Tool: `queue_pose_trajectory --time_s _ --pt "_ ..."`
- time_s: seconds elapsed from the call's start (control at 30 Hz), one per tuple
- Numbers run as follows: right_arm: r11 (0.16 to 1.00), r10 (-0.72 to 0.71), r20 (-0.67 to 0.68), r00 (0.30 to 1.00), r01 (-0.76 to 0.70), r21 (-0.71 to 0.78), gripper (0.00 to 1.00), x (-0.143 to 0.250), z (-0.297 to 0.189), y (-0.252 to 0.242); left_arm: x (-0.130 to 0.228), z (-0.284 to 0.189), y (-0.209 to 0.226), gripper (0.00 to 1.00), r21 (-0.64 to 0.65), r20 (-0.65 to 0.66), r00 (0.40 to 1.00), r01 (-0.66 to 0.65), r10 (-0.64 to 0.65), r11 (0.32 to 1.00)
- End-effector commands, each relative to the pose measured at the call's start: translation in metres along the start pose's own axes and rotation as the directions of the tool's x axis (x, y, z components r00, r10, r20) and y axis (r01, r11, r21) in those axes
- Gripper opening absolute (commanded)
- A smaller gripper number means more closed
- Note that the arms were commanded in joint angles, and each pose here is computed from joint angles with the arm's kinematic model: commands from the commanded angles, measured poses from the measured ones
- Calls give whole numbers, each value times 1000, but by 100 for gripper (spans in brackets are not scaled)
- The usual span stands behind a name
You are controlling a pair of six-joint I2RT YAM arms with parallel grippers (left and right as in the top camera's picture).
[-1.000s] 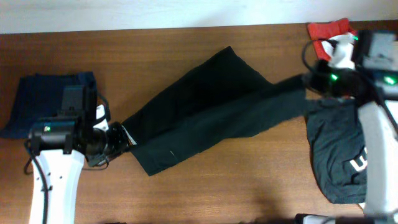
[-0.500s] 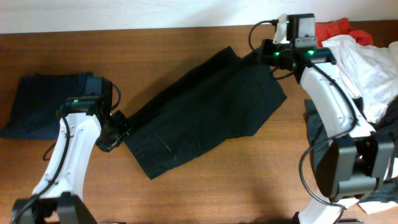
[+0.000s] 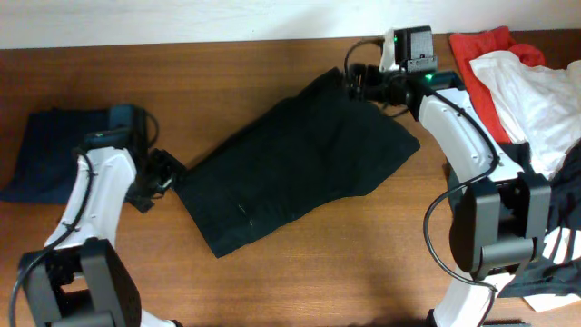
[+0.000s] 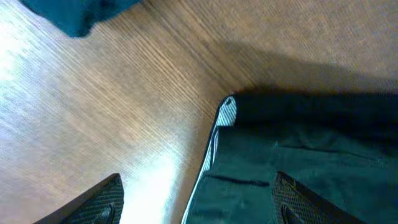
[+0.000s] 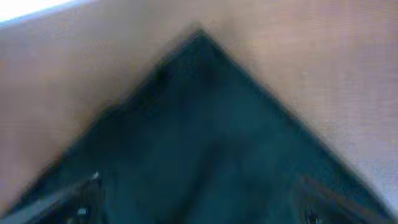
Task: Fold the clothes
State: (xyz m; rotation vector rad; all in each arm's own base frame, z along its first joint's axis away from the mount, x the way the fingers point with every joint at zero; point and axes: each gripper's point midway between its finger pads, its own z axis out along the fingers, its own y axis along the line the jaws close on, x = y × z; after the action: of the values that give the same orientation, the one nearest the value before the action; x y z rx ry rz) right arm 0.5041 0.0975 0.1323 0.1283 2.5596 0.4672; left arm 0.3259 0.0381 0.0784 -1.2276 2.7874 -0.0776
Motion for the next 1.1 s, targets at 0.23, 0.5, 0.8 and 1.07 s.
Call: queue_pose_trajectory --time_s 0.23,0.5,0.8,1.07 --pt "973 199 -320 926 -147 180 99 78 -30 -59 44 11 -7 94 144 -170 955 -220 243 965" --pt "959 252 -379 890 -178 220 99 95 -41 -70 94 55 -2 93 286 -281 911 -221 303 932" --pt "956 262 -401 878 -181 229 99 101 -44 -71 119 83 -14 16 392 -228 894 -278 386 877" --pt "981 174 -445 878 -115 158 87 105 -48 -62 103 61 10 0 263 -293 897 -256 330 930"
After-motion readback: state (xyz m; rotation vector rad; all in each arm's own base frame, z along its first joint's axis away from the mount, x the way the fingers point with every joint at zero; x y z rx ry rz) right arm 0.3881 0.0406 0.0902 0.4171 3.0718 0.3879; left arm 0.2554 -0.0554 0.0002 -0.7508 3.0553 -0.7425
